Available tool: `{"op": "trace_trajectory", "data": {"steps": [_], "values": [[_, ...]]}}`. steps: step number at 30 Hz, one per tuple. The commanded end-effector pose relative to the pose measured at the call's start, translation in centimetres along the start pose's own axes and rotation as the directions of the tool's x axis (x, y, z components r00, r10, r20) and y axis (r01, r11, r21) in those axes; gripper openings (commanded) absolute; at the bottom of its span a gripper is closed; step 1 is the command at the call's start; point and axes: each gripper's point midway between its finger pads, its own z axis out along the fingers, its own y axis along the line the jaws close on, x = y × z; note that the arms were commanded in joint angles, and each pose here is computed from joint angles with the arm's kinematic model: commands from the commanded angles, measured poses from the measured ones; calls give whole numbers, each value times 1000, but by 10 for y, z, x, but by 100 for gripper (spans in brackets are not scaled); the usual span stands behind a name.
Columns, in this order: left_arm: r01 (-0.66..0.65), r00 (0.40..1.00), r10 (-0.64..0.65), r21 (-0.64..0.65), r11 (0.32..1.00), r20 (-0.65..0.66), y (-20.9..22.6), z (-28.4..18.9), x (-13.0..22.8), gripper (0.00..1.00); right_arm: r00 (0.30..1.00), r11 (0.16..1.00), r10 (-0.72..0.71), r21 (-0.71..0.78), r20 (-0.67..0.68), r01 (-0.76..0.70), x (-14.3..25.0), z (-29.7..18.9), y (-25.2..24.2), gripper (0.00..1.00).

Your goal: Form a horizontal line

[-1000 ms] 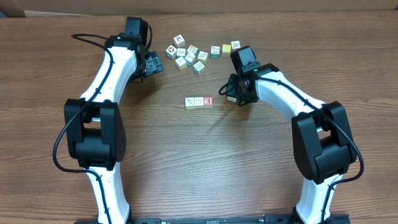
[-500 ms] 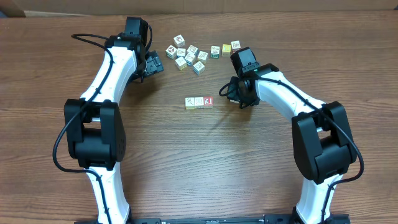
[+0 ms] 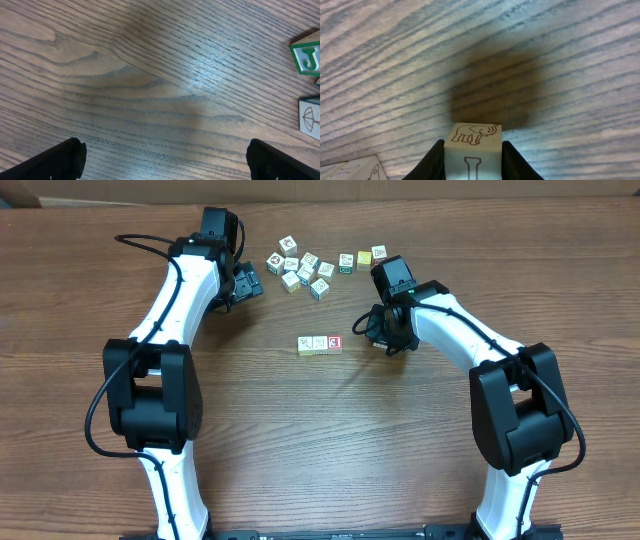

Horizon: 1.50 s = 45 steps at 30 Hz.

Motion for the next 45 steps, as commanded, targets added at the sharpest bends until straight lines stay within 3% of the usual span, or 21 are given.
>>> {"op": "trace_trajectory", "data": {"steps": [1,12,45], "values": [[-18,1000,17,16,1000,10,-8,-4,-2,100,999,998,-25,-64,46,28,-16,-23,17,24],[-18,1000,18,16,1000,11,-8,-4,-2,100,998,985,-56,-165,6,56,-9,-28,35,25],[-19,1000,19,16,1000,10,-9,-4,-2,100,993,961,-117,-255,-11,111,-4,-31,51,25]]}}
